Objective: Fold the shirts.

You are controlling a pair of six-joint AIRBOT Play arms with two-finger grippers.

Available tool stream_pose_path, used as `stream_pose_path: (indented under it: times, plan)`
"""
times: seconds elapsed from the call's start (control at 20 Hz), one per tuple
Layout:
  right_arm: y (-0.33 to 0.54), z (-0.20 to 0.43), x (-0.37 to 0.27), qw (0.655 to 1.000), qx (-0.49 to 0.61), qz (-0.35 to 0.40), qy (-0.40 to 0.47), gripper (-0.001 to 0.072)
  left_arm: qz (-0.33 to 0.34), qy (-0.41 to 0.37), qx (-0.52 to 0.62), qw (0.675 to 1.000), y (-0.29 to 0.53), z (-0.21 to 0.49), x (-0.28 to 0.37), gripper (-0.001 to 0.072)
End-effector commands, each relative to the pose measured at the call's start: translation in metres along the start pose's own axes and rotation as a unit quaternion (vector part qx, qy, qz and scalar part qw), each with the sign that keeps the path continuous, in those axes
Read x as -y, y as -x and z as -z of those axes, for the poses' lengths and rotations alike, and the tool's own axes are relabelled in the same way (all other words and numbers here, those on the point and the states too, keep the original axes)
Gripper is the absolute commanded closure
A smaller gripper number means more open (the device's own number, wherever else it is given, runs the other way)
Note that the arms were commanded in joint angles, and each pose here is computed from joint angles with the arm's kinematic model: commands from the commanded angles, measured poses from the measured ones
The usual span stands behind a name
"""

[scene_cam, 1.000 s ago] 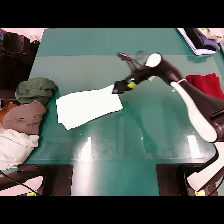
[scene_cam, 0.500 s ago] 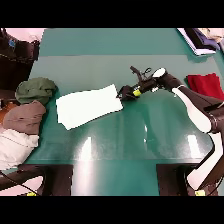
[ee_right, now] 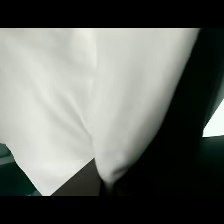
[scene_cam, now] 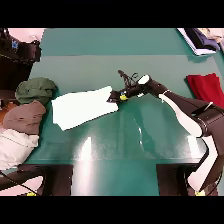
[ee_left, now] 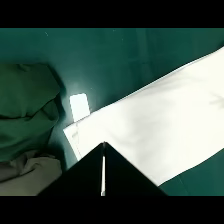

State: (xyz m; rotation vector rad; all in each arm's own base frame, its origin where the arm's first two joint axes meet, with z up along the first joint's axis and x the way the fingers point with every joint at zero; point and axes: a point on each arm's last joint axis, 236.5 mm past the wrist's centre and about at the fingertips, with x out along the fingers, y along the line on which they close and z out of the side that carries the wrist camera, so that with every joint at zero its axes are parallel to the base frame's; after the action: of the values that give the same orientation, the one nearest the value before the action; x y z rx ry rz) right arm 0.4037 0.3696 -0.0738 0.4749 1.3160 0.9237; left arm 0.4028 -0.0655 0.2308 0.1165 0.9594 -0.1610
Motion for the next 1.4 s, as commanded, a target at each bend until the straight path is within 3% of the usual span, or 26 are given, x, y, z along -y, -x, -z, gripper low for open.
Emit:
stream_pose_path:
  times: [0.0,0.15,0.35,0.55,0.8,1.0,1.35]
  plan:
    - [0.002,-0.007,-0.013,0.999,0.015,-0.002,0.049,0.0694,-0.001,0.0,0.0,1.0,0.0,0.0,-0.001,0.0679]
    - [0.061,-0.035,-0.002,0.994,0.057,0.039,0.081,0.0695,-0.001,0.0,-0.001,1.0,0.0,0.001,-0.001,0.0679]
    - [0.219,-0.082,0.058,0.971,0.171,0.151,0.068,0.0695,-0.001,0.001,0.001,1.0,0.0,0.0,-0.001,0.0678]
    - [0.385,-0.099,0.125,0.916,0.324,0.238,0.006,0.0695,0.003,0.006,0.0,1.0,0.0,0.0,0.001,0.0679]
    - [0.527,-0.065,0.203,0.838,0.435,0.322,-0.064,0.0695,0.052,0.008,0.0,0.999,0.002,0.0,0.024,0.0679]
    - [0.58,-0.035,0.233,0.805,0.468,0.352,-0.098,0.0695,0.074,0.012,0.001,0.997,0.003,-0.001,0.035,0.0679]
    - [0.6,-0.033,0.226,0.798,0.479,0.354,-0.094,0.0695,0.075,0.022,0.0,0.997,0.003,0.0,0.035,0.0679]
